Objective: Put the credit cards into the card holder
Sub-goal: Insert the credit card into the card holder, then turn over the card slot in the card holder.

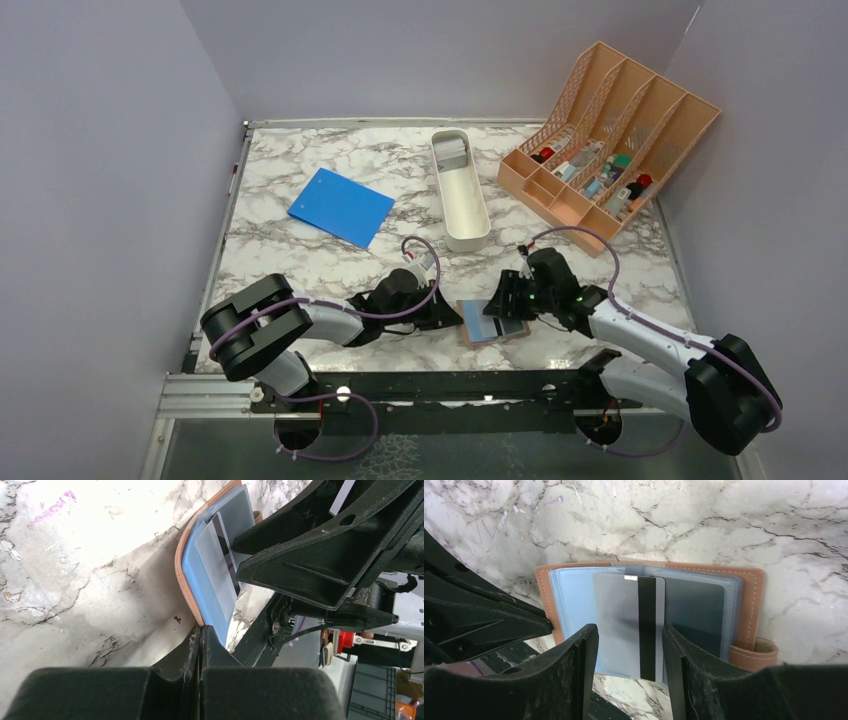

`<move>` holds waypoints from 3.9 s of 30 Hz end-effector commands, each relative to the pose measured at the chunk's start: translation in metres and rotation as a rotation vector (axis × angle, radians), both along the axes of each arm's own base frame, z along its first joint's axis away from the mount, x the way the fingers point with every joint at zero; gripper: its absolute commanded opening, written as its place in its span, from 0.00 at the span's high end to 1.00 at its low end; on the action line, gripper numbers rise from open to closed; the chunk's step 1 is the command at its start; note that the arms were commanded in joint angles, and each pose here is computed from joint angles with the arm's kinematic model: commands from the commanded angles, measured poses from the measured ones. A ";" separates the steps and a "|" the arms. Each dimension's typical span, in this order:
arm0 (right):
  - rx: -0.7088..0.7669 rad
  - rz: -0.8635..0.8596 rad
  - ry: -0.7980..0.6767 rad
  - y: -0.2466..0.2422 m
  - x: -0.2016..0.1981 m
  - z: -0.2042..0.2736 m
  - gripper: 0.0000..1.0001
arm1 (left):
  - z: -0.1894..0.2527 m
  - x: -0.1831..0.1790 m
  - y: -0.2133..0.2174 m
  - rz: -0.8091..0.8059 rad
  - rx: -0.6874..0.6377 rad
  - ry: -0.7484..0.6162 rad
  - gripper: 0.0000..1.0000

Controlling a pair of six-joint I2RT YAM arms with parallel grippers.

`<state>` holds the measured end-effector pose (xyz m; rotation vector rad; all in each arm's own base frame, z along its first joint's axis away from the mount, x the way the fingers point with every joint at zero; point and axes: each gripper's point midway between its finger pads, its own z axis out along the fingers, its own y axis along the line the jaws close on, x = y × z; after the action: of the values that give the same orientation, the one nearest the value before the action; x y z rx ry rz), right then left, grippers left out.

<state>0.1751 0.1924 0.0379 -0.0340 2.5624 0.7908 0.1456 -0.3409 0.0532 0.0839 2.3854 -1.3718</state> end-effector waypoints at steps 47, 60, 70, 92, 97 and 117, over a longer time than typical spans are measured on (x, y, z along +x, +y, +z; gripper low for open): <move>0.280 0.101 0.030 0.034 -0.023 0.010 0.75 | 0.030 -0.014 0.014 -0.002 -0.075 -0.034 1.00; 0.204 0.101 0.024 0.031 -0.018 0.006 0.75 | 0.023 -0.013 0.034 0.006 0.144 -0.015 1.00; 0.201 0.126 0.050 0.037 -0.027 -0.013 0.75 | 0.036 -0.018 0.021 -0.038 0.047 -0.006 1.00; 0.204 0.123 0.064 0.036 -0.036 -0.025 0.75 | 0.028 -0.017 0.007 -0.067 0.018 0.018 1.00; 0.206 0.121 0.068 0.035 -0.037 -0.027 0.75 | 0.024 -0.015 0.007 -0.062 0.028 0.018 0.91; 0.288 0.190 0.064 0.067 -0.038 -0.009 0.74 | 0.068 -0.020 0.000 -0.094 -0.121 -0.038 1.00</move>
<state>0.1404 0.2489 0.0250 -0.1402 2.5033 1.2135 0.1254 -0.3318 0.0803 0.1570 2.4320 -1.3983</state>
